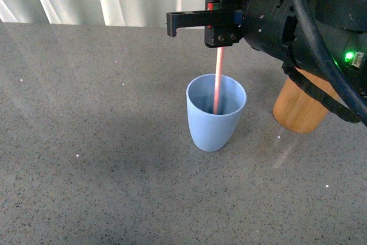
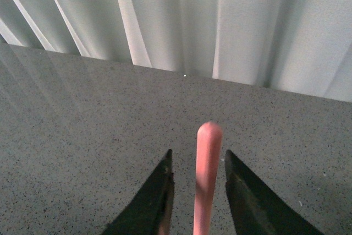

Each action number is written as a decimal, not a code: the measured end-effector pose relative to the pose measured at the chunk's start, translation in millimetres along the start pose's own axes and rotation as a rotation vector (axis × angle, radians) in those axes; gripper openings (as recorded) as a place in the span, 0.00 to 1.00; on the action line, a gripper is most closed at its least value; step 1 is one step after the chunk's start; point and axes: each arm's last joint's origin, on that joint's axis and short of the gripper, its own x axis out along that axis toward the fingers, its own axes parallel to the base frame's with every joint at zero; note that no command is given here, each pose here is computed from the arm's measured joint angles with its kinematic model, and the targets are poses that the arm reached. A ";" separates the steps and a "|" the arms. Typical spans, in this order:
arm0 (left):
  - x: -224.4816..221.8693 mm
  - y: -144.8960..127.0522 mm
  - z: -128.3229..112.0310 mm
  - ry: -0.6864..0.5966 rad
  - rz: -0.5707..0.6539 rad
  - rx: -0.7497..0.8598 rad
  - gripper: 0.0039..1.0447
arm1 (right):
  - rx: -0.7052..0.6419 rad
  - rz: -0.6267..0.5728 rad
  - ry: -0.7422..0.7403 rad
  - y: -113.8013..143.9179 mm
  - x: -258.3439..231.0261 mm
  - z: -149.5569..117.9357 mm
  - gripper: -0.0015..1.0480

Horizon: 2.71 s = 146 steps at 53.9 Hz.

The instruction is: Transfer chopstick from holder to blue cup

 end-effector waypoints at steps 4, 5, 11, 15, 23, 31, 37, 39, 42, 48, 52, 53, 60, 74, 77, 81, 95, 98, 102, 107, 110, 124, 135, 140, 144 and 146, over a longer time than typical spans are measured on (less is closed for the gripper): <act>0.0 0.0 0.0 0.000 0.000 0.000 0.94 | 0.007 0.001 0.001 -0.2 0.0 -0.1 0.47; 0.0 0.0 0.0 0.000 0.000 0.000 0.94 | 0.007 0.001 0.001 -0.2 0.0 -0.1 0.51; 0.0 0.0 0.0 0.000 0.000 0.000 0.94 | 0.007 0.000 0.007 -0.3 -0.2 -0.2 0.72; 0.0 0.0 0.0 0.000 0.000 0.000 0.94 | 0.001 -0.002 0.002 -1.0 -1.8 3.5 0.88; 0.0 0.0 0.0 0.000 0.000 0.000 0.94 | -0.022 -0.017 -0.040 -6.4 -10.4 23.7 0.90; 0.0 0.0 0.0 0.000 0.000 0.000 0.94 | -0.056 -0.069 -0.100 -20.4 -28.1 55.4 0.90; 0.0 0.0 0.0 0.000 0.000 0.000 0.94 | -0.067 -0.213 -0.128 -44.6 -57.5 79.8 0.90; 0.0 0.0 0.0 0.000 0.000 0.000 0.94 | -0.062 -0.257 -0.123 -52.5 -66.8 82.2 0.90; 0.0 0.0 0.0 0.000 0.000 0.000 0.94 | -0.048 -0.335 -0.103 -66.7 -83.8 82.1 0.90; 0.0 0.0 0.0 0.000 0.000 0.000 0.94 | 0.011 -0.502 -0.035 -93.6 -126.8 67.3 0.90; 0.0 0.0 0.0 0.000 0.000 0.000 0.94 | 0.036 -0.566 -0.025 -99.7 -150.3 55.7 0.90; 0.0 0.0 0.0 0.000 0.000 0.000 0.94 | 0.039 -0.564 -0.035 -99.3 -151.9 57.1 0.90; 0.0 0.0 0.0 0.000 0.000 0.000 0.94 | -0.006 -0.418 -0.156 -99.4 -154.5 50.1 0.78; 0.0 0.0 0.1 -0.001 0.002 0.000 0.94 | -0.051 -0.397 -0.241 -99.7 -181.0 25.0 0.36; 0.0 0.0 0.1 -0.001 0.002 0.000 0.94 | -0.052 -0.386 -0.236 -101.4 -184.7 21.0 0.29; 0.0 0.0 0.1 -0.001 0.002 0.000 0.94 | -0.055 -0.377 -0.234 -104.3 -191.4 15.3 0.17; 0.0 0.0 0.1 -0.001 0.000 0.000 0.94 | -0.056 -0.393 -0.234 -100.7 -208.1 -0.8 0.01; 0.0 0.0 0.1 -0.001 0.001 0.000 0.94 | -0.057 -0.393 -0.237 -99.8 -210.3 -2.1 0.01; 0.0 0.0 0.1 -0.001 0.001 0.000 0.94 | -0.057 -0.391 -0.239 -98.3 -213.9 -4.6 0.01; 0.0 0.0 0.1 -0.001 0.001 0.000 0.94 | -0.057 -0.392 -0.238 -97.1 -217.1 -7.8 0.01; 0.0 0.0 0.1 -0.001 0.000 0.000 0.94 | -0.057 -0.392 -0.238 -96.3 -218.9 -9.4 0.01; 0.0 0.0 0.1 -0.001 0.001 0.000 0.94 | -0.061 -0.392 -0.260 -93.4 -226.0 -14.5 0.01; -0.1 0.0 0.1 -0.001 0.001 0.000 0.94 | -0.062 -0.392 -0.263 -90.5 -233.0 -15.5 0.01; -0.1 0.0 0.1 -0.001 0.001 0.000 0.94 | -0.062 -0.392 -0.266 -89.4 -235.7 -16.0 0.01; -0.1 0.0 0.1 -0.001 0.001 0.000 0.94 | -0.062 -0.391 -0.266 -88.7 -237.4 -16.4 0.01; -0.1 0.0 0.1 -0.001 0.001 0.000 0.94 | -0.062 -0.391 -0.266 -88.4 -238.1 -16.8 0.01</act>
